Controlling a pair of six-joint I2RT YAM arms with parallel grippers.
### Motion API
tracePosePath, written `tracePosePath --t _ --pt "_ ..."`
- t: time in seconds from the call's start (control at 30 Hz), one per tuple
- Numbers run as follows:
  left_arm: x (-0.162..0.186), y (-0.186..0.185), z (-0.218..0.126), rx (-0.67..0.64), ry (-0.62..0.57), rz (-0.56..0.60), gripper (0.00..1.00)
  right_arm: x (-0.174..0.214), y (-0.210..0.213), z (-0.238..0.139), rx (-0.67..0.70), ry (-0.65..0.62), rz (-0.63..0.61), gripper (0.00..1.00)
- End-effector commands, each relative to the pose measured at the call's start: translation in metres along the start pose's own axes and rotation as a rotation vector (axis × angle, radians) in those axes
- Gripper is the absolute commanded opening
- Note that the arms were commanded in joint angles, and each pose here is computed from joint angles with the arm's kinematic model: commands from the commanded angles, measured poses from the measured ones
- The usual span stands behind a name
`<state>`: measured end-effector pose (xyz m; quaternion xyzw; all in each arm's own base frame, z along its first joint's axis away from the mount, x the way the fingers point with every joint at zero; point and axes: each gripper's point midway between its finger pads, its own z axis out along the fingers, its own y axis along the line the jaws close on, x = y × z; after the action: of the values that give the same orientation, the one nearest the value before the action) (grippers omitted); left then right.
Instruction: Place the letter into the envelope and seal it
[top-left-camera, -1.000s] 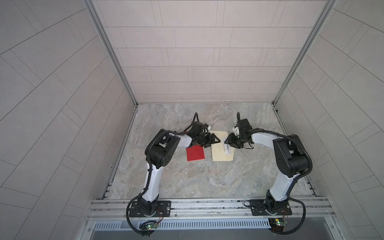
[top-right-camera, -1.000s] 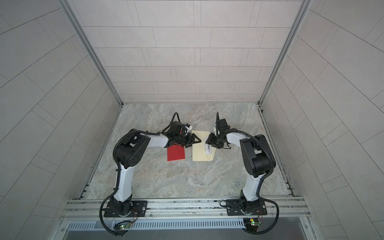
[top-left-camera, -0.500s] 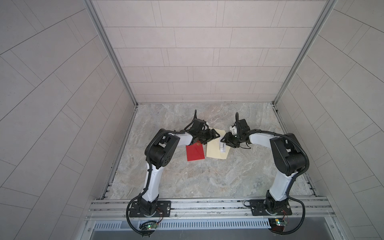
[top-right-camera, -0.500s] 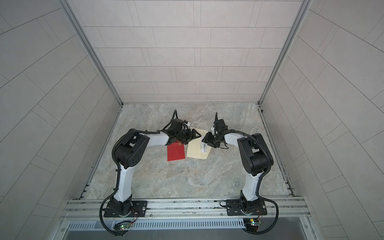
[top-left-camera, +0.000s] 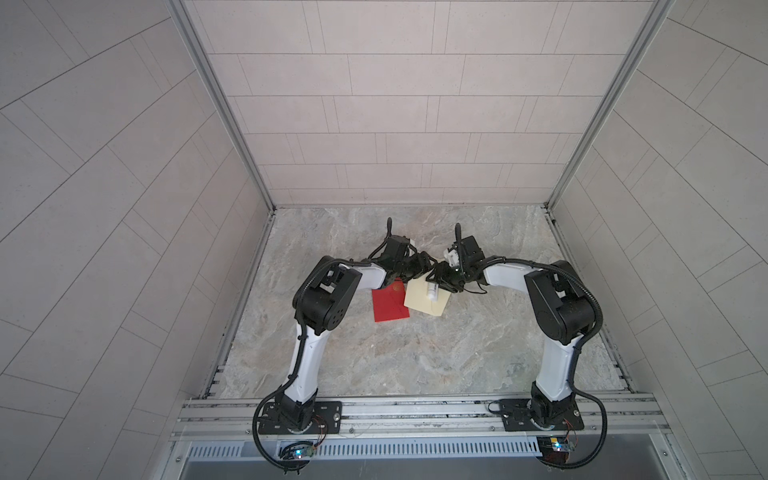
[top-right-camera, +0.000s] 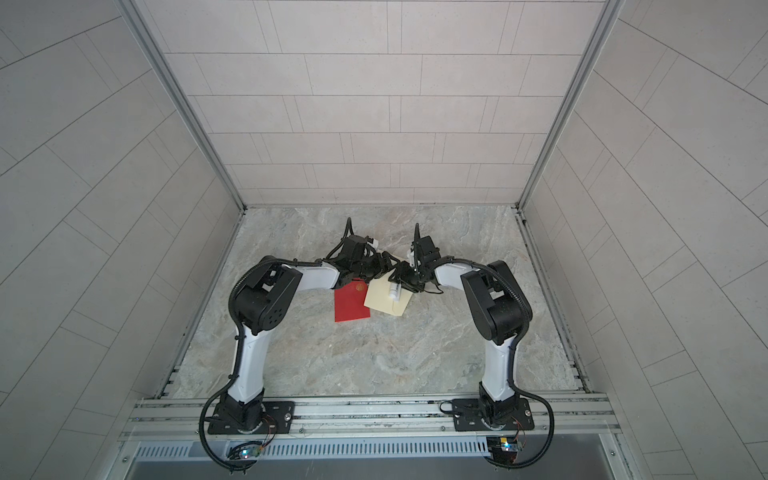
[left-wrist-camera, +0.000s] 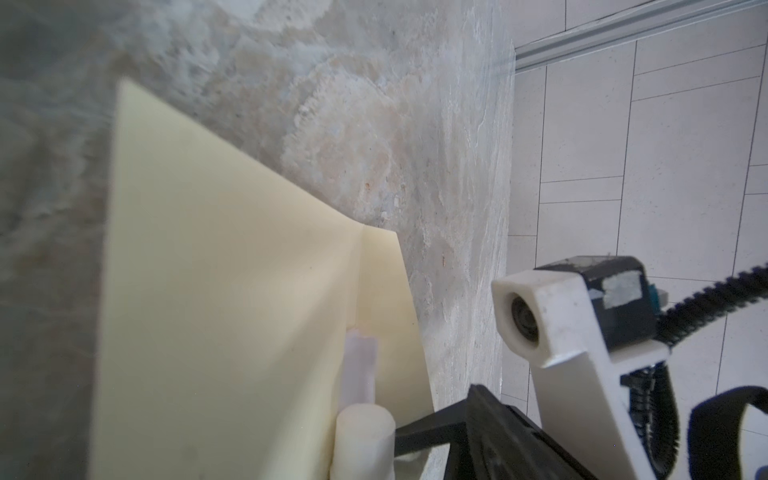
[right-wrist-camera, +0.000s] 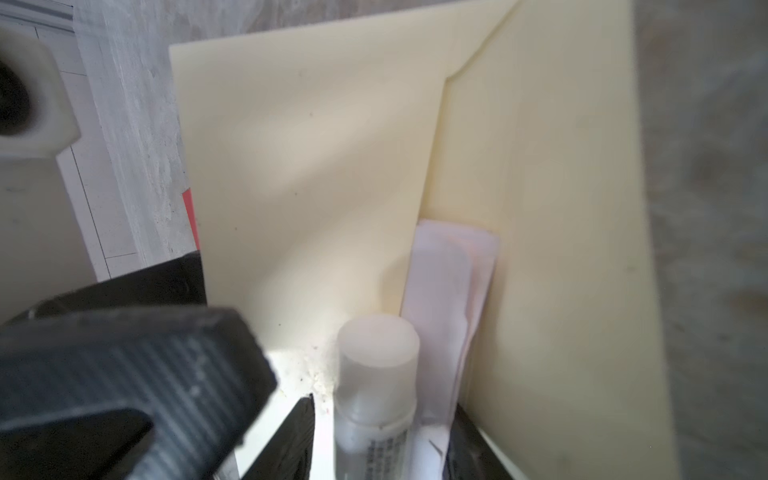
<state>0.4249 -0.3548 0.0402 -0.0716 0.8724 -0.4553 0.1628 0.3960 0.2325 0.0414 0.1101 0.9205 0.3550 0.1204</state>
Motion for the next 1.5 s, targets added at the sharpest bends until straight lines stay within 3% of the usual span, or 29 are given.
tracePosePath --t 0.0,0.1,0.17,0.3,0.43,0.53,0.63,0.83,1.0,1.17,1.27,1.47 --pt "0.063 0.094 0.015 -0.247 0.137 -0.143 0.78 0.017 0.023 0.015 -0.09 0.057 -0.026 0.51" --pt "0.062 0.089 0.016 -0.215 0.135 -0.139 0.79 0.02 0.035 0.012 -0.154 0.059 -0.044 0.51" --pt "0.063 0.087 0.016 -0.204 0.137 -0.138 0.79 0.02 0.027 0.008 -0.102 0.048 -0.049 0.51" --pt "0.063 0.081 0.009 -0.202 0.141 -0.11 0.83 0.014 -0.013 -0.009 0.156 -0.002 -0.078 0.51" --pt "0.065 0.073 -0.005 -0.224 0.155 -0.074 0.96 0.006 -0.05 -0.042 0.438 -0.045 -0.128 0.51" --pt "0.069 0.075 -0.017 -0.28 0.18 -0.049 0.99 0.003 -0.062 -0.061 0.547 -0.048 -0.163 0.52" --pt "0.074 0.079 -0.029 -0.345 0.205 -0.022 0.99 0.004 -0.068 -0.068 0.568 -0.039 -0.165 0.52" --pt "0.084 0.08 -0.039 -0.379 0.27 0.018 0.83 0.011 -0.064 -0.058 0.458 0.009 -0.133 0.51" --pt "0.091 0.088 -0.049 -0.418 0.306 0.027 0.77 0.015 -0.055 -0.049 0.387 0.027 -0.127 0.43" --pt "0.093 0.091 -0.055 -0.432 0.303 0.034 0.77 0.007 -0.082 -0.065 0.546 -0.027 -0.093 0.28" --pt "0.095 0.094 -0.055 -0.433 0.306 0.026 0.76 0.005 -0.112 -0.08 0.643 -0.049 -0.02 0.26" --pt "0.096 0.099 -0.052 -0.441 0.307 0.018 0.72 0.012 -0.139 -0.096 0.671 -0.065 0.056 0.26"
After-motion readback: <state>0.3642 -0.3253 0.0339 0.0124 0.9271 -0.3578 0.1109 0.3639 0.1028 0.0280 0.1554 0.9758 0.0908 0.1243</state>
